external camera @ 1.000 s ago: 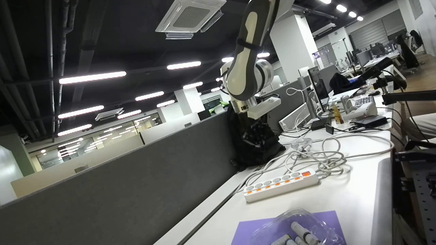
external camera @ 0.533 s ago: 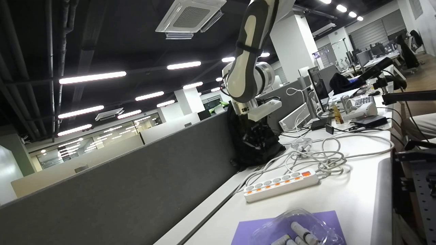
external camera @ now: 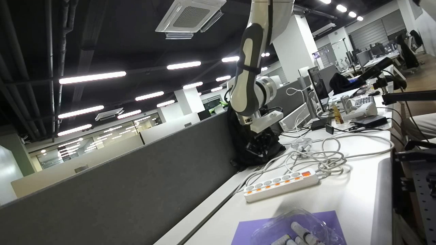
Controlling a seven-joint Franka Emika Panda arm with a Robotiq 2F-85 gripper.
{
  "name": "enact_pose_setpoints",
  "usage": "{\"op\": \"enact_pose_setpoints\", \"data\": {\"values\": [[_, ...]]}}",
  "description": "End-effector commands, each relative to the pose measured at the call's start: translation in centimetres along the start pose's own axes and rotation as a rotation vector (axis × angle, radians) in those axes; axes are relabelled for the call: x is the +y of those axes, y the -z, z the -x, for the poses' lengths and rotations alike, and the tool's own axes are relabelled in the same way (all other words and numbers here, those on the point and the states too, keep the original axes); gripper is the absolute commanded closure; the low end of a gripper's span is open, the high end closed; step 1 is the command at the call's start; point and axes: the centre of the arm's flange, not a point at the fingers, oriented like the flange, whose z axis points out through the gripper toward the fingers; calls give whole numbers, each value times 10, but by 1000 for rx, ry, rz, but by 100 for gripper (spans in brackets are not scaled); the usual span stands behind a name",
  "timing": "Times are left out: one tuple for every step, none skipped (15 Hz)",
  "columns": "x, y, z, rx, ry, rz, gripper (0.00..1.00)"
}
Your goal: Turn on the second switch from the left
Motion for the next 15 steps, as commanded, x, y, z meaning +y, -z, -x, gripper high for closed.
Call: {"op": "enact_pose_setpoints", "data": {"values": [[-1,-18,-28,7,-57,17,100],[-1,-23,-31,2,-61,21,100],[-1,-28,-34,-2,-61,24,100],[-3,-31,-36,-3,-57,27,100],[-6,-35,-37,-5,-52,31,100],[-9,-38,-38,-8,-47,33,100],[-13,-41,-39,-11,-43,36,100],[-16,-45,-39,-15,-38,37,100],[-19,-49,-40,-18,-36,41,100],[-22,-53,-40,-23,-33,42,100],[-25,-57,-41,-24,-30,45,100],[-28,-62,-43,-27,-27,46,100],[-30,-67,-44,-27,-25,48,100],[-33,-71,-46,-26,-23,47,100],[-35,-76,-48,-25,-24,46,100]]}}
